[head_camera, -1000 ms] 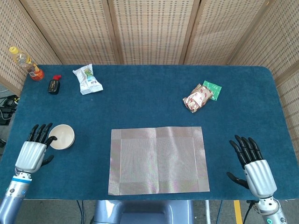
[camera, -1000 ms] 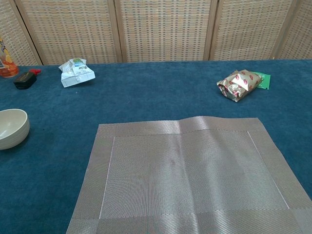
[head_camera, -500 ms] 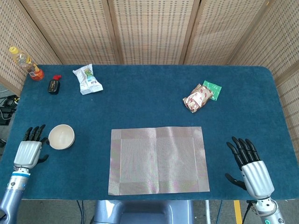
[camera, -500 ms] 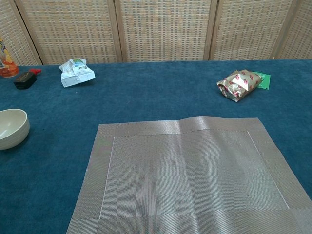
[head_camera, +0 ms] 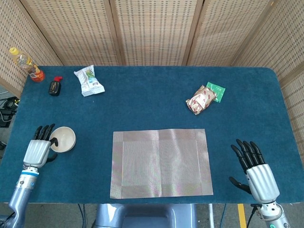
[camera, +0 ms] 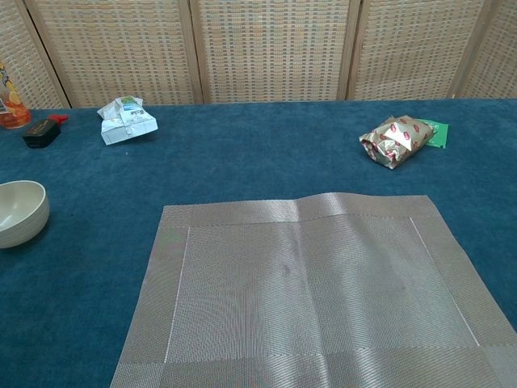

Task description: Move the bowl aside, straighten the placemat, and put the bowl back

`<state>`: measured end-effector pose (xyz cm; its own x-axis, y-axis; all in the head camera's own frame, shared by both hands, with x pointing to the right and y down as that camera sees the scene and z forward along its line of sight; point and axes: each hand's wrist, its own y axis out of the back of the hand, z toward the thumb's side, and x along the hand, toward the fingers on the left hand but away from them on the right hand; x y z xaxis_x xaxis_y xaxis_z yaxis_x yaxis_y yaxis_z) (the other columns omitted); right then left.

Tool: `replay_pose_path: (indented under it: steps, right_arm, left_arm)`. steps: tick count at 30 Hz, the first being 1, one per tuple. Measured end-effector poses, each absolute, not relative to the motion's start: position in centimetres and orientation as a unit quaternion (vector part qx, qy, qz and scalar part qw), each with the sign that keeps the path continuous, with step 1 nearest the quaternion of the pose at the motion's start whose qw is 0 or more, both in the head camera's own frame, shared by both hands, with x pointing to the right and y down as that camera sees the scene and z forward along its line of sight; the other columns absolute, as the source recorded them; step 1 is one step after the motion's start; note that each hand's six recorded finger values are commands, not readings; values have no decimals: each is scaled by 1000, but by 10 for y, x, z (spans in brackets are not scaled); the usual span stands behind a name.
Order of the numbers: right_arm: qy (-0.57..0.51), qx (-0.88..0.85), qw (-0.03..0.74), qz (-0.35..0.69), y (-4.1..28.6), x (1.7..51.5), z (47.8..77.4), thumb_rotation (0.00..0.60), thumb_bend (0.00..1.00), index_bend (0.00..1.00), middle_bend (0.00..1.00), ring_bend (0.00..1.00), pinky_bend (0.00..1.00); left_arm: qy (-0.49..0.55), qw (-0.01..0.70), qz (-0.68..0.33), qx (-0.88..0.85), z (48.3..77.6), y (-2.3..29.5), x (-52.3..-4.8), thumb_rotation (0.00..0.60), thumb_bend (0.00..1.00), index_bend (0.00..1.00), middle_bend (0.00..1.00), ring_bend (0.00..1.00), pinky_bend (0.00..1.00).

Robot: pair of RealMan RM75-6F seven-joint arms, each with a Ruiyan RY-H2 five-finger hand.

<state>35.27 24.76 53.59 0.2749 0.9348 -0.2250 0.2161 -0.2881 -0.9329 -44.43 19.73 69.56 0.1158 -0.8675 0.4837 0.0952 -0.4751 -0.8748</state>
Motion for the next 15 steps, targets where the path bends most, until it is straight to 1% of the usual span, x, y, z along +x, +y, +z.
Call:
replay_pose_path:
  steps: [7,15]
  right_arm:
    - [-421,-681,421,426,249,351,536,600,211,29,0,0,0]
    - [-423,-681,420,426,249,352,535,600,211,28,0,0,0]
  left_arm:
    - [321,410,-577,-629,689,195,-443,600,217,514,0,0,0]
    - [296,406,-595,-628,703,195,-441,600,217,546,0,0,0]
